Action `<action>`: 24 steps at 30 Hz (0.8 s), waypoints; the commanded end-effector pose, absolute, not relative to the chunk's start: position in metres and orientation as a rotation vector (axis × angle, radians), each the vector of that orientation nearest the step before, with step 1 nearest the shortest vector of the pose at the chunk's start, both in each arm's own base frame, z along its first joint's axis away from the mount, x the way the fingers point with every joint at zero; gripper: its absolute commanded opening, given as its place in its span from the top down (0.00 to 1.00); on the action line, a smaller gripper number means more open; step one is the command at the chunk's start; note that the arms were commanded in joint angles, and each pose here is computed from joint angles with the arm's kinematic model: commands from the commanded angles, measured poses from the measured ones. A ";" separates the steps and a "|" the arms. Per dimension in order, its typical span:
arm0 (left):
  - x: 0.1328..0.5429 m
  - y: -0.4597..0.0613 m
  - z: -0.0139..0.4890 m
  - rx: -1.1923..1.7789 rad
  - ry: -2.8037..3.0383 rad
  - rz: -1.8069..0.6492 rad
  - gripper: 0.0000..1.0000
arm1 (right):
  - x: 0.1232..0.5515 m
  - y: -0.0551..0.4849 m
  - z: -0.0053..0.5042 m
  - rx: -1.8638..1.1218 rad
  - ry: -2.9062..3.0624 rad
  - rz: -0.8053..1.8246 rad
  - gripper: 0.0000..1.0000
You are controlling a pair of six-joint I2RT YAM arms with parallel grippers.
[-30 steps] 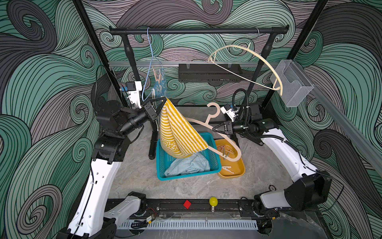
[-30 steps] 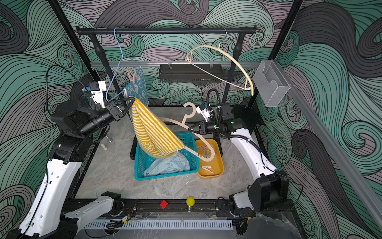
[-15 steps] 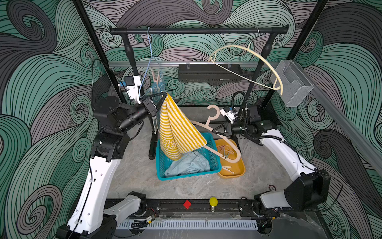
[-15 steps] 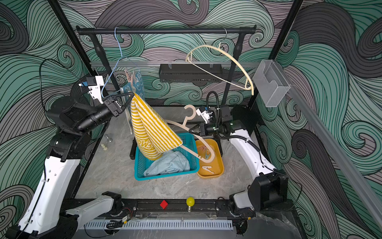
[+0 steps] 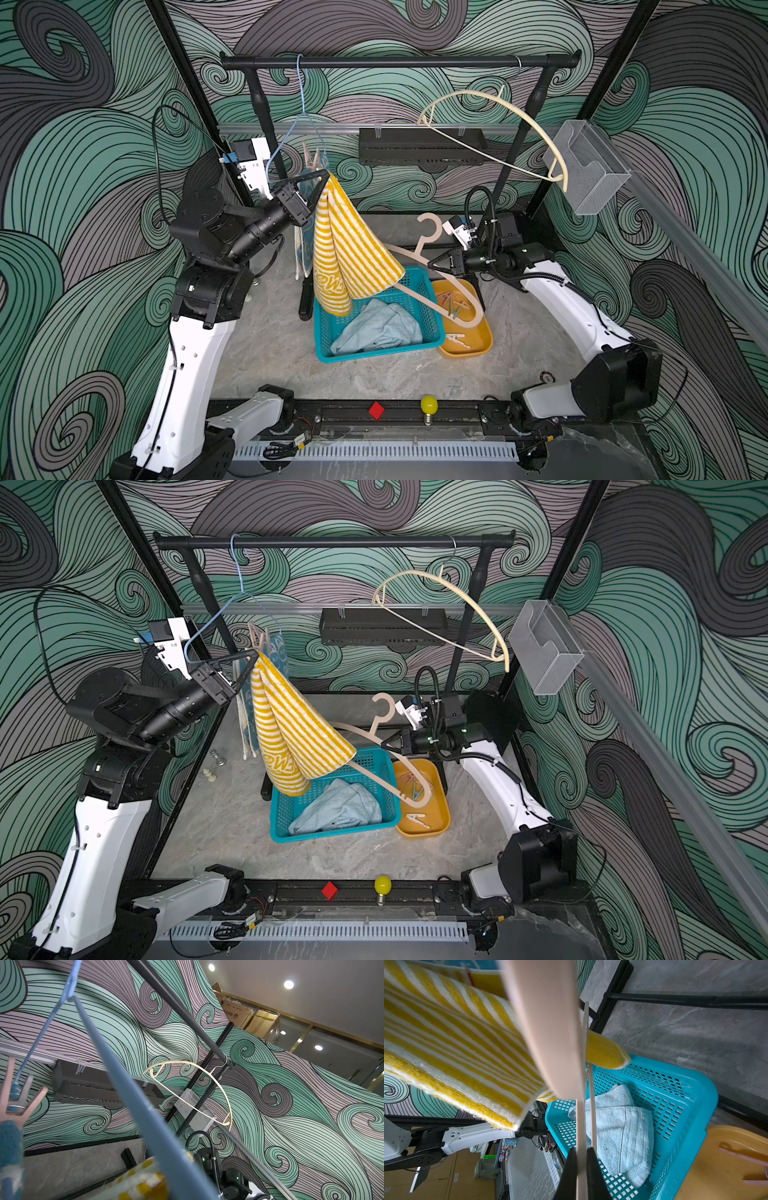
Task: Remove the clothespins securing towels to the hanger
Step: Remove the towel from the hanger.
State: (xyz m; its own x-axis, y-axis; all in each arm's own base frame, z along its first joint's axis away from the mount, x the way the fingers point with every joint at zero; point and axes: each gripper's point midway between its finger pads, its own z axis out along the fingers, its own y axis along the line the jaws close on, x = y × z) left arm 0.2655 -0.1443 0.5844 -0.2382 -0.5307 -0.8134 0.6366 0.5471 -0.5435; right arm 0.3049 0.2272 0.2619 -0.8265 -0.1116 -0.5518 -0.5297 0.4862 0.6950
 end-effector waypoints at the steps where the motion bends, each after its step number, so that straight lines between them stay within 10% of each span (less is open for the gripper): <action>1: 0.249 -0.138 0.616 0.125 1.345 -1.065 1.00 | 0.309 0.224 0.255 -0.529 2.292 1.265 1.00; 24: 0.233 -0.124 0.614 0.091 1.368 -0.983 1.00 | 0.323 0.204 0.264 -0.449 2.318 1.079 1.00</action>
State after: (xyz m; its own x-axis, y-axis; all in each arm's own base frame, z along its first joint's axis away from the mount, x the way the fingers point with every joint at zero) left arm 0.2507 -0.1305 0.5950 -0.1872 -0.5362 -0.8231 0.6056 0.5967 -0.5265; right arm 0.3202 0.2121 0.2466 -0.8311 -0.0832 -0.5498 -0.4817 0.6017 0.6371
